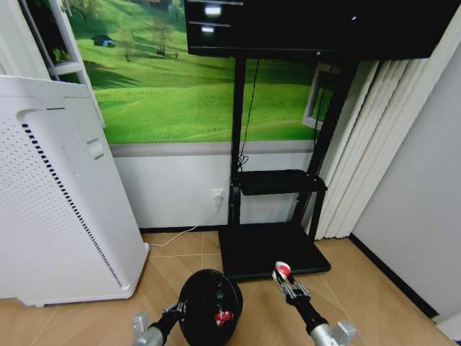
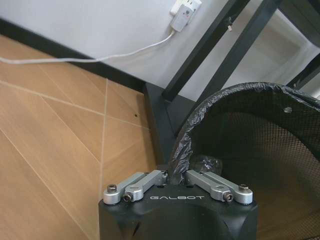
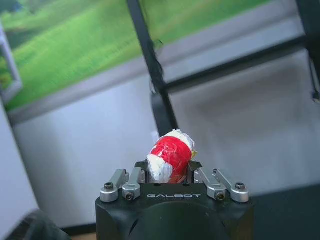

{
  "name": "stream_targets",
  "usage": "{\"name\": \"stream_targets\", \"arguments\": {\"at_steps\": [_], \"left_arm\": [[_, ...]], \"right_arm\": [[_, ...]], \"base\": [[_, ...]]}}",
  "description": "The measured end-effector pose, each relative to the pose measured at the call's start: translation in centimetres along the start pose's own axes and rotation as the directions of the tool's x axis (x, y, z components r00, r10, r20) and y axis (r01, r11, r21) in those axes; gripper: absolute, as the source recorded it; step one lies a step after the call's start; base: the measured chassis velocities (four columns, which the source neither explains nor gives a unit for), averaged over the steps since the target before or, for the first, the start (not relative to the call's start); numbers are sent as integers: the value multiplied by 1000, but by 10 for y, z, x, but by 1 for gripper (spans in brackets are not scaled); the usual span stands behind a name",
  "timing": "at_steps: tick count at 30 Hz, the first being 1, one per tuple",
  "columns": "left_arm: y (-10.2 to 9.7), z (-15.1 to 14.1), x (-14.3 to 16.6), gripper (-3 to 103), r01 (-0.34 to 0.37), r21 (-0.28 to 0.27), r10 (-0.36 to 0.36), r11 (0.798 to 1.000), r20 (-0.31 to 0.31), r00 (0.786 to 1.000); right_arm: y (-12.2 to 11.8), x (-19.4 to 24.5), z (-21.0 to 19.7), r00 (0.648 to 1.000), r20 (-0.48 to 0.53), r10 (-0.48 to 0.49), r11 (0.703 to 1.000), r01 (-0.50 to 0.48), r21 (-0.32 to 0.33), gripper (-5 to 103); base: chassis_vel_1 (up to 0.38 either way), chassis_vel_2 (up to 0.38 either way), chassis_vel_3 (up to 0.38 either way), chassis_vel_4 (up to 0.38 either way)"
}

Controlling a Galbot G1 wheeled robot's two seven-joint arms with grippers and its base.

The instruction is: Pick up the trash bin and place the garbage on the floor into it.

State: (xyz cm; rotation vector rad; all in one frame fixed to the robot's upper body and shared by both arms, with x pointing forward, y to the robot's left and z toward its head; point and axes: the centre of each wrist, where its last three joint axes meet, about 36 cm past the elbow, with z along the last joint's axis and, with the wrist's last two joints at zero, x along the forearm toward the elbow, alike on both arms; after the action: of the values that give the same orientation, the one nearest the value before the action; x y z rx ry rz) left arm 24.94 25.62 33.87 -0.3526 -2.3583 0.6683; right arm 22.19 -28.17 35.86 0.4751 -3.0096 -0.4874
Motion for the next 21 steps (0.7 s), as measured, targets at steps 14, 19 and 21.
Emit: {"name": "stream_targets", "arguments": {"at_steps": [14,19,21], "left_arm": [[9,-24,-36,2,-59,46,62,997,-62,996],[14,-40,-32,2,11,-5,-11,1000,-100,995],[14,-44,-30,2,37,-12,-38,999,-114,993]], "right_arm": [[12,-4,15,963,69,-262,960,253,119,38],[17,-25,17,938,82,-337,935,322,150,38],[20,-29,17,930,87,-357,927,342,154,38]], "base": [[0,0,0,0],[0,0,0,0],[0,0,0,0]]}}
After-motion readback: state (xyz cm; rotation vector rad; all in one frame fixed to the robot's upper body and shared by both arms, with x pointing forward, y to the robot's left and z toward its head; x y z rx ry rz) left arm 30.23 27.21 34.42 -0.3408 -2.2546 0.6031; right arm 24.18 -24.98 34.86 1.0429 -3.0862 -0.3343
